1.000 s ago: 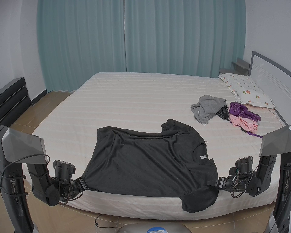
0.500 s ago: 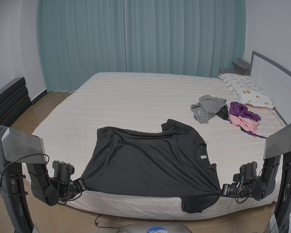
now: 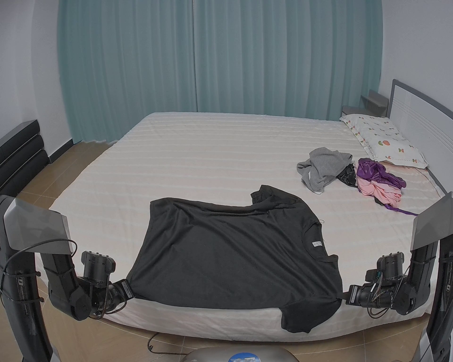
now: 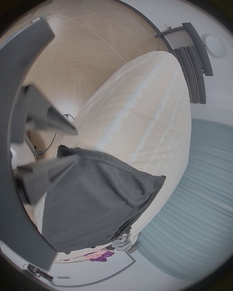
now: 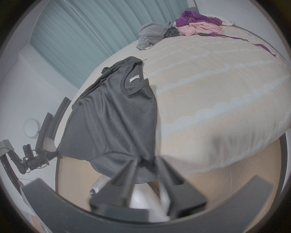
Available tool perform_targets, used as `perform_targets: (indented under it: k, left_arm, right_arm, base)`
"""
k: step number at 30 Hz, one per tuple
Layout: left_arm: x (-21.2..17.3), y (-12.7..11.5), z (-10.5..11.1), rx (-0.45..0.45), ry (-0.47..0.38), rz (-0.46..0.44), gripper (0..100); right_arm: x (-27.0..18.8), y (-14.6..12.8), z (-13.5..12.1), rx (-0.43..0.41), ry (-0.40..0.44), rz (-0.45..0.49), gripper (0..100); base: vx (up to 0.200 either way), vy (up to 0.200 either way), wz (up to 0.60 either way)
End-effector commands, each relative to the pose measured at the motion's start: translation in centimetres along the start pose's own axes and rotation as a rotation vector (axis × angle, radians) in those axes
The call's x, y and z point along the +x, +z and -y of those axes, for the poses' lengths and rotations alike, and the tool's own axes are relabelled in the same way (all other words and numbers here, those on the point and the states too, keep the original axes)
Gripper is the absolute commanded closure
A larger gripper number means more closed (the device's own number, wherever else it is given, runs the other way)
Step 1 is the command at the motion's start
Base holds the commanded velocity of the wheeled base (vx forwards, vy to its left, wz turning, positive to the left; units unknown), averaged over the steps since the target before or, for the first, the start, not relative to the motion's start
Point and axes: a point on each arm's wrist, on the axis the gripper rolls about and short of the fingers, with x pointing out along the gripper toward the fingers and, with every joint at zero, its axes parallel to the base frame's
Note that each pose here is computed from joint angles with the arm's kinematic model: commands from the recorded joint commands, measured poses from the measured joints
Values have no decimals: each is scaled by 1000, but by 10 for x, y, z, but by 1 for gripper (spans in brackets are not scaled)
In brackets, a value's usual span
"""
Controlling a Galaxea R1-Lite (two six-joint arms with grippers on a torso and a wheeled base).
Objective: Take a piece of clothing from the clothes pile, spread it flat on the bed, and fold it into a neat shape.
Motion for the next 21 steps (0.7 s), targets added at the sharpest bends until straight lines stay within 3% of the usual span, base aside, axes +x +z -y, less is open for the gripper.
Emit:
perform_targets:
  k: [1,8,14,21]
  left_arm:
    - [4,-2,0,1,4,-11,0]
    - [2,3,2,-9,-15,11,0]
    - [-8,20,12,-87,-77,84,0]
    - [-10,32,13,-122,-98,131,0]
  right_arm:
    - [3,2,0,7,11,10,0]
    - [-13,14,-10,60,60,111,0]
    - [-28,28,-21,158,121,202,0]
    - [-30,30,-23,205,135,211,0]
  base:
    - [0,0,0]
    - [0,0,0]
    - [0,0,0]
    - [0,0,0]
